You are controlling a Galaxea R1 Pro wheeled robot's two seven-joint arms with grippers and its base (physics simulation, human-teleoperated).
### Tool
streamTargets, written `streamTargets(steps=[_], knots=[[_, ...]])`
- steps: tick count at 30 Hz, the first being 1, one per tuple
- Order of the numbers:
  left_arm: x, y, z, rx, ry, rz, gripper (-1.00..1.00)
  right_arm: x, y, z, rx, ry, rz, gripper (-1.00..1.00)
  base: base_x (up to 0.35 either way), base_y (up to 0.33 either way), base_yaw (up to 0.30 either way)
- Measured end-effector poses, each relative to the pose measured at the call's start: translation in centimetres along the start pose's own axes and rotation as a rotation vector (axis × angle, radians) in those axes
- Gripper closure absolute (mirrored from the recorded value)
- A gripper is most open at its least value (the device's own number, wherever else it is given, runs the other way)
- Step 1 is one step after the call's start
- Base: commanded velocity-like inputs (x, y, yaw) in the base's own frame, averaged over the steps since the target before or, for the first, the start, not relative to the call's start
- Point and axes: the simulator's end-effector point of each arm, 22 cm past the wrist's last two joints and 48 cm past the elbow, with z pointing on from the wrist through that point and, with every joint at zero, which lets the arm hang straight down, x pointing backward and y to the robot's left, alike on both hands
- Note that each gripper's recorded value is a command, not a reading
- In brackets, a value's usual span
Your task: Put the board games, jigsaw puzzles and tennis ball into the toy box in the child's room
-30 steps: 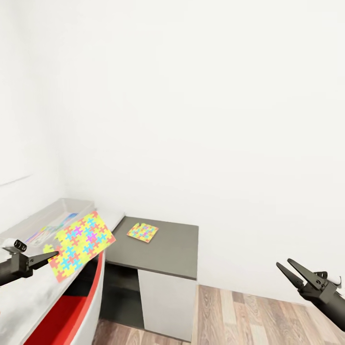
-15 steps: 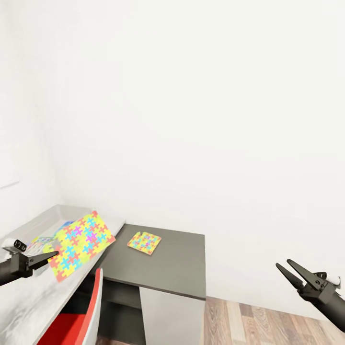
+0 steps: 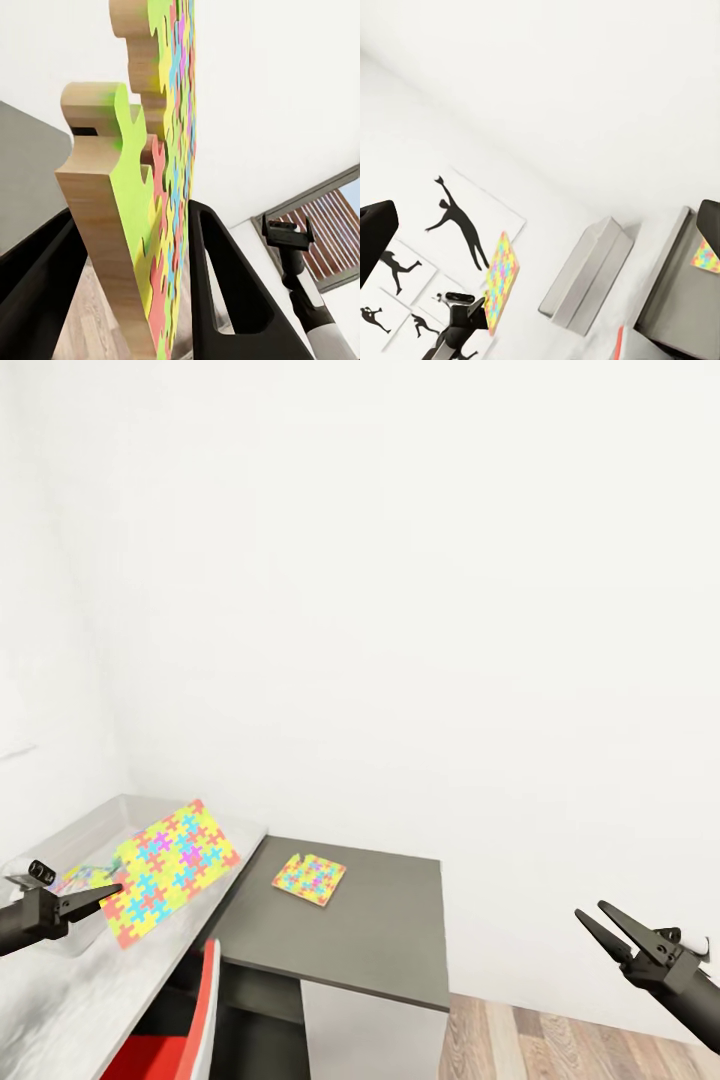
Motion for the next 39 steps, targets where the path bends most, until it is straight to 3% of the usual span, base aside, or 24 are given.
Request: streamTargets(steps=[22, 39], knots=[[0.02, 0.00, 0.00, 0.000, 0.000, 0.000, 1.00, 0.04, 0.09, 0.06, -0.002, 0.002, -0.001, -1.00, 0.198, 0.080, 0.000], [-0.01, 0.02, 0.01, 0.000, 0.000, 0.000, 1.00, 0.05, 0.02, 0.06, -0.001, 0.001, 0.001, -1.00, 0.016, 0.060, 0.000]])
